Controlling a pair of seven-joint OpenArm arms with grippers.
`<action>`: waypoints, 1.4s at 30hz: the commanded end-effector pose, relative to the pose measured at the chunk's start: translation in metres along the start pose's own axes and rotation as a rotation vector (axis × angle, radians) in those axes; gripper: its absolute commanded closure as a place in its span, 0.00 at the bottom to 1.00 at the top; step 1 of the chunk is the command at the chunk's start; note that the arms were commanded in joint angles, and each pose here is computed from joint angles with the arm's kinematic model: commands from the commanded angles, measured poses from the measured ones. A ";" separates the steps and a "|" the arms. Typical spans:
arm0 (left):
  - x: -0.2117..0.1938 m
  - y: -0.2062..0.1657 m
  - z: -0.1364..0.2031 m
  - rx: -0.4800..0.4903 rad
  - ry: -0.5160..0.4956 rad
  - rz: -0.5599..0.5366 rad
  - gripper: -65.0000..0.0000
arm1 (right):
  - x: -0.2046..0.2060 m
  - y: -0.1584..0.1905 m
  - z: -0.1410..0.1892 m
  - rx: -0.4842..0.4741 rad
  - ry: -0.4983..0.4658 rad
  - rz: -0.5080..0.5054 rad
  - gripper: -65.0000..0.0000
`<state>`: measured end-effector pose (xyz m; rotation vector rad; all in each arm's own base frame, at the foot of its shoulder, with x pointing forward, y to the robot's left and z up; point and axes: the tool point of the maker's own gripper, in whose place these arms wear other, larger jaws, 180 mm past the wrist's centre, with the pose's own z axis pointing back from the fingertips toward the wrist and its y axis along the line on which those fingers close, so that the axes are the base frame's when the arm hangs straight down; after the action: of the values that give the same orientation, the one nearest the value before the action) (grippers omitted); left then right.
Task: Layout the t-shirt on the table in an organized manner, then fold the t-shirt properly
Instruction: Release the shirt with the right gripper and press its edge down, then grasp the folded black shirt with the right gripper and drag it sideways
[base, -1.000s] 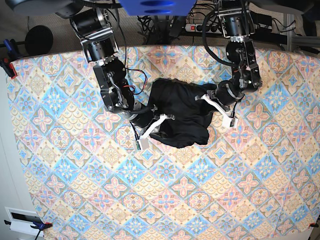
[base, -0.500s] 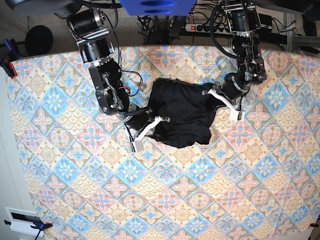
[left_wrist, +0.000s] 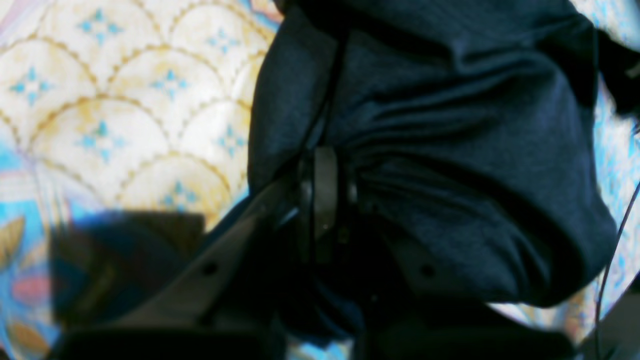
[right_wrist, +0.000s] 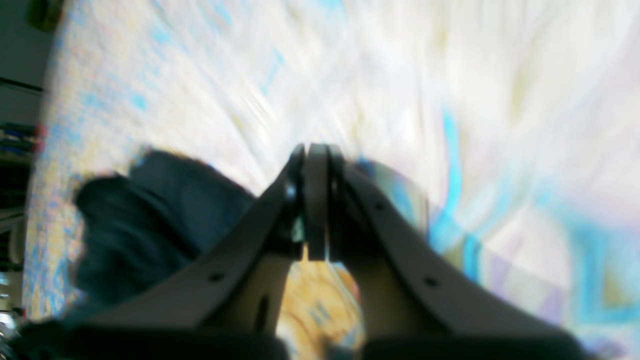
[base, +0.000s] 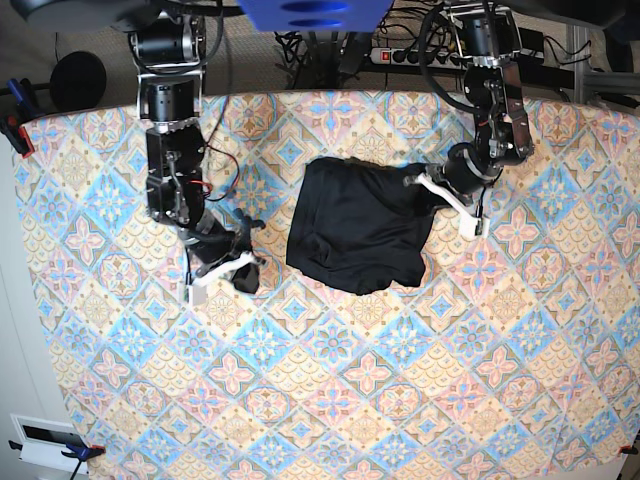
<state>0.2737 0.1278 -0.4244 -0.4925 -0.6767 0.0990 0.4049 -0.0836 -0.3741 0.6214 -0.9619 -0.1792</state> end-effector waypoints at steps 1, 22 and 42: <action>0.022 -0.013 0.014 -0.043 -0.099 -0.006 1.00 | 0.042 0.027 0.003 0.078 -0.106 0.040 1.00; 0.060 0.064 0.101 0.330 -0.273 -0.126 1.00 | 0.011 0.126 0.089 0.266 -0.067 0.228 1.00; 0.033 0.103 0.083 0.440 -0.158 -0.084 1.00 | -0.136 0.195 0.048 0.391 0.315 0.081 1.00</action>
<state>0.2484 0.2572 -0.4082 -0.0379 -0.7604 0.2129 0.2508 0.1061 -0.3623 0.8908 -0.6448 0.1808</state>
